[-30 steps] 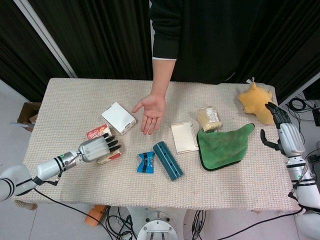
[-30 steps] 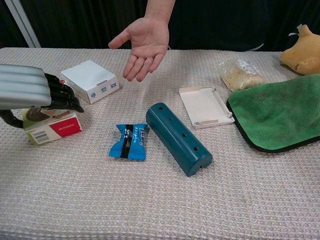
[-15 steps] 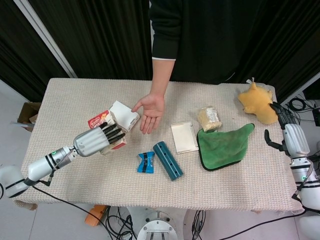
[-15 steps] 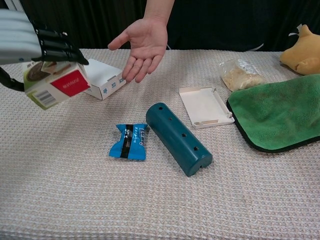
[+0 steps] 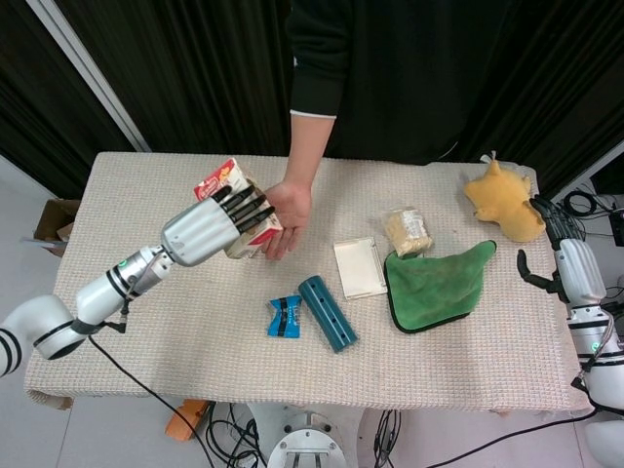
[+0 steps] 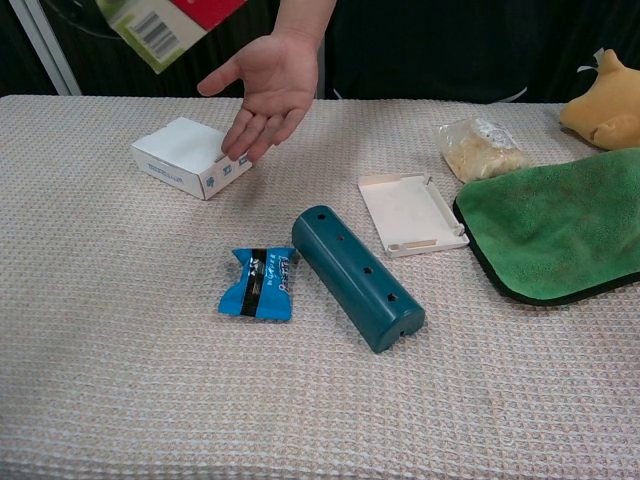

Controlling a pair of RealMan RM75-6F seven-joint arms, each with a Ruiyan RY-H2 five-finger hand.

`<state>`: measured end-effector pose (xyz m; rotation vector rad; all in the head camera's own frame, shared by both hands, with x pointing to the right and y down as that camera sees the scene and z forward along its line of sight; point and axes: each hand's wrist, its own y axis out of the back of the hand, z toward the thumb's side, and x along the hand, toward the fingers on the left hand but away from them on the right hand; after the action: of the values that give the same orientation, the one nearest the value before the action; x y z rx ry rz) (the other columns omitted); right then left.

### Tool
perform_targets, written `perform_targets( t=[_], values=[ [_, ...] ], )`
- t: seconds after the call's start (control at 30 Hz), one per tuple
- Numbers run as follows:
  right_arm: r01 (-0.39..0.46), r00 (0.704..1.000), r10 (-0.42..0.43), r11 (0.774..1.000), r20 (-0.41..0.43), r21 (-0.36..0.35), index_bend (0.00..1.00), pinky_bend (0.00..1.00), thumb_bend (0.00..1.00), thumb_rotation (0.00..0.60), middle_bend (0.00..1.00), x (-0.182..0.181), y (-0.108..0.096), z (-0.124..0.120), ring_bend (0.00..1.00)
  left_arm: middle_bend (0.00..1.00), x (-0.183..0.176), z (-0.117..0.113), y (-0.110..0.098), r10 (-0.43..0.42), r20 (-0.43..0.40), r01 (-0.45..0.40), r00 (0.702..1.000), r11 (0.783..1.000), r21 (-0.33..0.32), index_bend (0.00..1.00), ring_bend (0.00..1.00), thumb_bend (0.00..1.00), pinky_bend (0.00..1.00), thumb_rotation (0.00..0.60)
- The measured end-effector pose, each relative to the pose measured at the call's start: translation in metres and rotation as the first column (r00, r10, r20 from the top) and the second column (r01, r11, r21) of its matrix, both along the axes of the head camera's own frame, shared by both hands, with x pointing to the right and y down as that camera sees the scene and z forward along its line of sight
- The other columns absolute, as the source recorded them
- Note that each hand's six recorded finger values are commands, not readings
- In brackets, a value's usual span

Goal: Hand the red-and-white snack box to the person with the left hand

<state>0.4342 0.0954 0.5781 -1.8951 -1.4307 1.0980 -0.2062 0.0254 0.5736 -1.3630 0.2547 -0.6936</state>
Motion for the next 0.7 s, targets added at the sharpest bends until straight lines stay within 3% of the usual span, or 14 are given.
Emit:
perform_targets(
  t=[0.2, 0.4, 0.5, 0.53, 0.6, 0.7],
  values=[
    [-0.004, 1.0, 0.004, 1.0, -0.009, -0.002, 0.0, 0.04, 0.46, 0.6, 0.0, 0.003, -0.001, -0.001, 0.0, 0.67, 0.04, 0.024, -0.012, -0.008, -0.03, 0.007, 1.0, 0.999, -0.039, 0.63, 0.4, 0.39, 0.37, 0.6],
    [-0.014, 1.0, 0.014, 1.0, -0.009, -0.005, 0.0, 0.04, 0.46, 0.6, 0.0, 0.009, 0.002, 0.001, 0.0, 0.63, 0.044, 0.053, -0.023, -0.04, 0.008, 0.04, 0.999, 0.997, -0.066, 0.58, 0.4, 0.38, 0.37, 0.6],
    [-0.015, 1.0, 0.015, 1.0, -0.006, -0.001, 0.0, 0.04, 0.45, 0.6, 0.0, 0.009, 0.002, 0.0, 0.0, 0.5, 0.041, 0.064, -0.024, -0.042, 0.032, 0.045, 0.999, 0.996, -0.071, 0.41, 0.34, 0.32, 0.37, 0.6],
    [-0.015, 1.0, 0.015, 1.0, -0.005, 0.001, 0.0, 0.04, 0.45, 0.6, 0.0, 0.009, 0.001, -0.001, 0.0, 0.41, 0.04, 0.067, -0.022, -0.039, 0.04, 0.041, 0.998, 0.997, -0.072, 0.3, 0.3, 0.28, 0.36, 0.6],
    [-0.011, 1.0, 0.011, 1.0, -0.007, 0.002, 0.0, 0.04, 0.45, 0.6, 0.0, 0.009, 0.001, -0.001, 0.0, 0.29, 0.04, 0.072, -0.019, -0.033, 0.047, 0.037, 0.998, 0.996, -0.081, 0.17, 0.25, 0.25, 0.35, 0.6],
    [-0.008, 1.0, 0.008, 1.0, -0.01, 0.003, 0.0, 0.04, 0.45, 0.6, 0.0, 0.008, 0.001, -0.001, 0.0, 0.17, 0.041, 0.072, -0.017, -0.025, 0.04, 0.028, 0.999, 0.996, -0.083, 0.09, 0.2, 0.22, 0.34, 0.6]
  ],
)
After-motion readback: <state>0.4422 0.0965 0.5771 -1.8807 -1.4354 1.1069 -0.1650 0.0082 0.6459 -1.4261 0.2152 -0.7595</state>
